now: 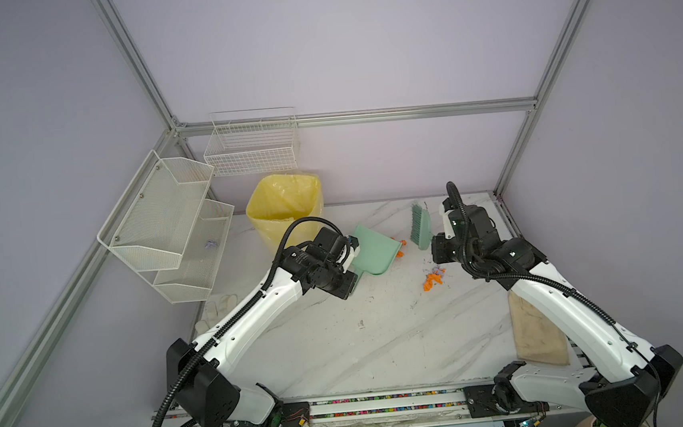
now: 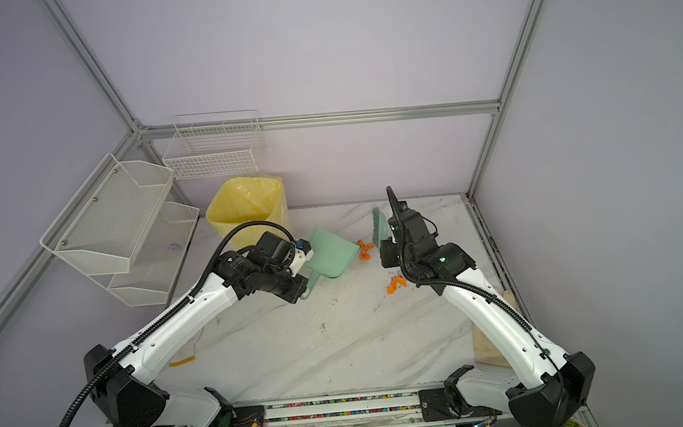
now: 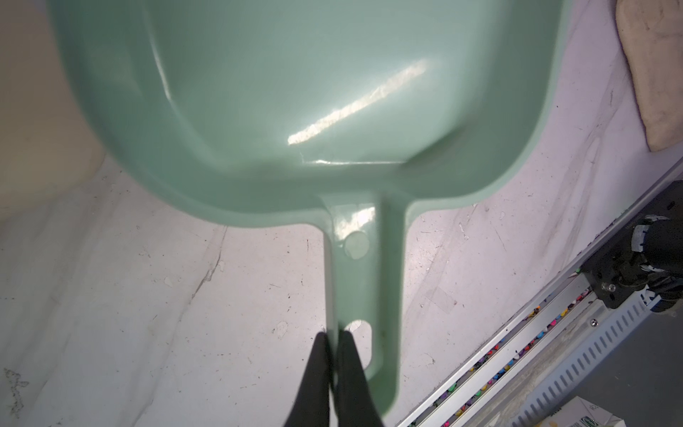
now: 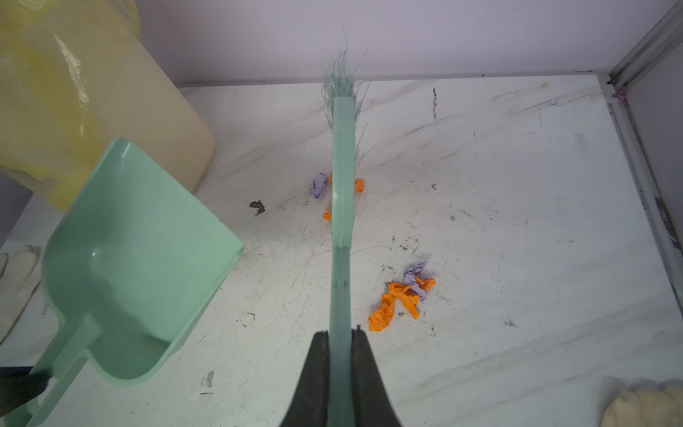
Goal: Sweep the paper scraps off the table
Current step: 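Lower the empty dustpan beside the scraps with the left gripper while the right brush approaches, then sweep the orange and lavender scraps into the dustpan with the right brush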
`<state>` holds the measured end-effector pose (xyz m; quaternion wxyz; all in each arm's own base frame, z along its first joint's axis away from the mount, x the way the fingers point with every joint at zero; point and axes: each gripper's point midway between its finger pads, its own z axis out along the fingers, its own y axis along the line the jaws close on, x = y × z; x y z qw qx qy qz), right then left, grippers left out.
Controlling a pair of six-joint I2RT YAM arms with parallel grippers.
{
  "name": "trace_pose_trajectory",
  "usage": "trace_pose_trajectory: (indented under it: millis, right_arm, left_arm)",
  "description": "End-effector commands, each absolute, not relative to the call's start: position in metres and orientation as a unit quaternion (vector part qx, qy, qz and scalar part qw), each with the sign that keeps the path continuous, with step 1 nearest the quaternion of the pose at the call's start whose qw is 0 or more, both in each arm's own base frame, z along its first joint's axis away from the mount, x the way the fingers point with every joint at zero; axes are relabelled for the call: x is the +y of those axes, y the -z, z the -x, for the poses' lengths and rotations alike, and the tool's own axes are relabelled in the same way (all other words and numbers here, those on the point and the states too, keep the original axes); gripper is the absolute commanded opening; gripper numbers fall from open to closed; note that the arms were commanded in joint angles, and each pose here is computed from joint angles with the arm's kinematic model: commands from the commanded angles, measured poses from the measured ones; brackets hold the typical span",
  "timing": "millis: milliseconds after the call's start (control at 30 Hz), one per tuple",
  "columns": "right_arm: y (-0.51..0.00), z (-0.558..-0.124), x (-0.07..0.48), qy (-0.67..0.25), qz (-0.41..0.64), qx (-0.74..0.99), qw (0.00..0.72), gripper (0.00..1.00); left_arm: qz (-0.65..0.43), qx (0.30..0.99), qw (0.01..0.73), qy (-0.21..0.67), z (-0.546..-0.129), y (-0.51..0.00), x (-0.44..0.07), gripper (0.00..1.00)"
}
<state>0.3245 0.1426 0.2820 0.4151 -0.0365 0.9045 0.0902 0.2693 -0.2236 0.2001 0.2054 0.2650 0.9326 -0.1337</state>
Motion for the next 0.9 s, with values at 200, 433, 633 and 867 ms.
trace_pose_trajectory:
  millis: [200, 433, 633, 867]
  right_arm:
    - [-0.266, -0.335, 0.11, 0.026, 0.087, 0.911, 0.403, 0.0]
    - [-0.259, -0.343, 0.09, 0.107, 0.125, 0.904, 0.395, 0.0]
    - [-0.245, -0.344, 0.085, 0.128, 0.142, 0.907, 0.374, 0.0]
    - [-0.221, -0.339, 0.075, 0.158, 0.147, 0.912, 0.348, 0.0]
  left_arm:
    - [-0.269, 0.93, 0.185, 0.17, -0.25, -0.187, -0.247, 0.0]
    - [-0.258, 0.94, 0.145, 0.171, -0.232, -0.163, -0.257, 0.0]
    - [-0.265, 0.941, 0.123, 0.172, -0.224, -0.151, -0.27, 0.0]
    - [-0.273, 0.941, 0.082, 0.182, -0.203, -0.134, -0.274, 0.0]
